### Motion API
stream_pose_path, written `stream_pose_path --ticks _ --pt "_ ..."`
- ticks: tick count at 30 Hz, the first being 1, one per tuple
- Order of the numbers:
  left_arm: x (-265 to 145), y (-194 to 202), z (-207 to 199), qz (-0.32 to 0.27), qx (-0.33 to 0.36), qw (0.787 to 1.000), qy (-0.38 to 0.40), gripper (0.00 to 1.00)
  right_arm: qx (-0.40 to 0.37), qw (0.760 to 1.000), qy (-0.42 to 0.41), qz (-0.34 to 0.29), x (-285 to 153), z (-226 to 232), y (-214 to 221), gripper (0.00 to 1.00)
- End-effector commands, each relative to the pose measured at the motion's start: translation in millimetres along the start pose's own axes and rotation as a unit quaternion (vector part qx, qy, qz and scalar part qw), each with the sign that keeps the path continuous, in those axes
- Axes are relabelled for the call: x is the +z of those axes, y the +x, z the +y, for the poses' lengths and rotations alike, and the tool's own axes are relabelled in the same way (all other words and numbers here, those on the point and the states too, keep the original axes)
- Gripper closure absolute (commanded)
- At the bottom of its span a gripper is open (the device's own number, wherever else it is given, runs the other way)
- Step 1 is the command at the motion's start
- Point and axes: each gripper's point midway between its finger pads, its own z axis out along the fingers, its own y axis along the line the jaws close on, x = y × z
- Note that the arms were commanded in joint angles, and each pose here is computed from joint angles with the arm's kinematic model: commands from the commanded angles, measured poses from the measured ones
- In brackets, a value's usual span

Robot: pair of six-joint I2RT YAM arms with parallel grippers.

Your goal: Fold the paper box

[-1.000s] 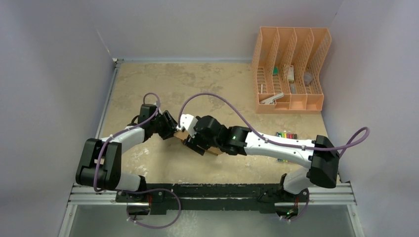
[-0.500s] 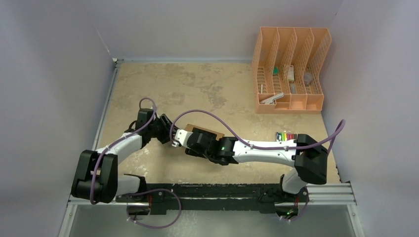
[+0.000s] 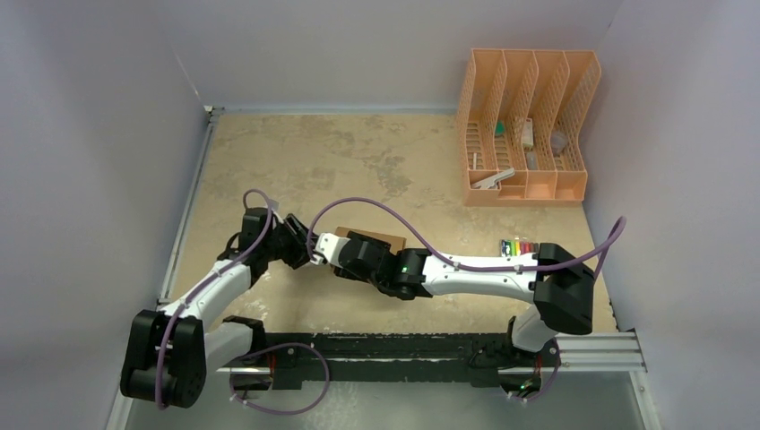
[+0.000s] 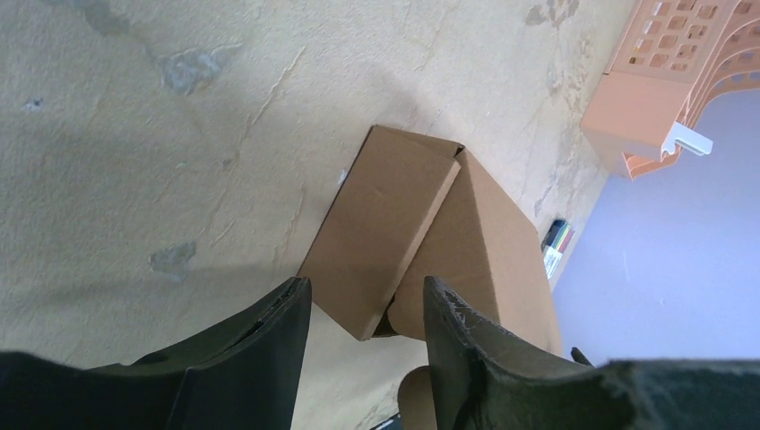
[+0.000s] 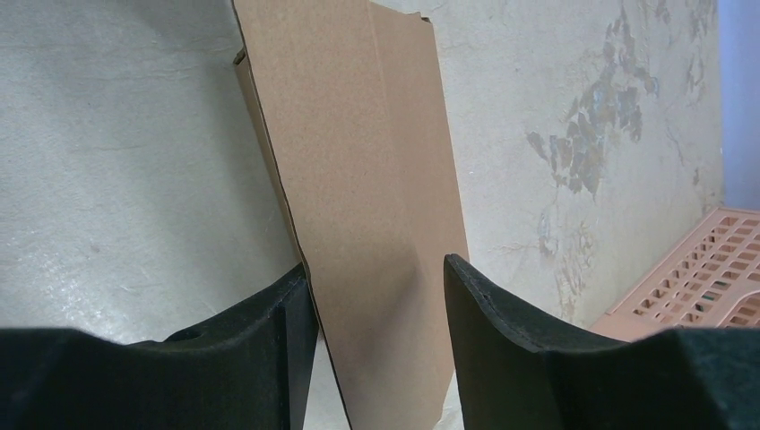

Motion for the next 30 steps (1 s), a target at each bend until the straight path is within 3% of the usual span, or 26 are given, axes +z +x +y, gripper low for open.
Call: stream_pose_path --ticks 1,12,20,30 --pt "-1.6 7.5 0.7 0.008 -0.030 0.999 0.010 0.52 0.004 1.000 0.002 -0.014 2.7 0.2 -8.2 0.46" --pt "9.4 29.2 -27.3 0.017 -0.009 0.999 0.045 0.52 0.001 1.000 -0.013 -0.016 8.6 8.6 -8.7 0.47" --pt "9.0 21.5 -34.0 -0.003 0.043 0.999 0.013 0.52 0.006 1.000 -0.018 -0.017 14.3 14.9 -5.5 0.52" --pt "15.2 43.3 -14.7 0.002 0.103 0.994 -0.037 0.53 0.008 1.000 -0.026 -0.012 20.1 23.3 3.2 0.56"
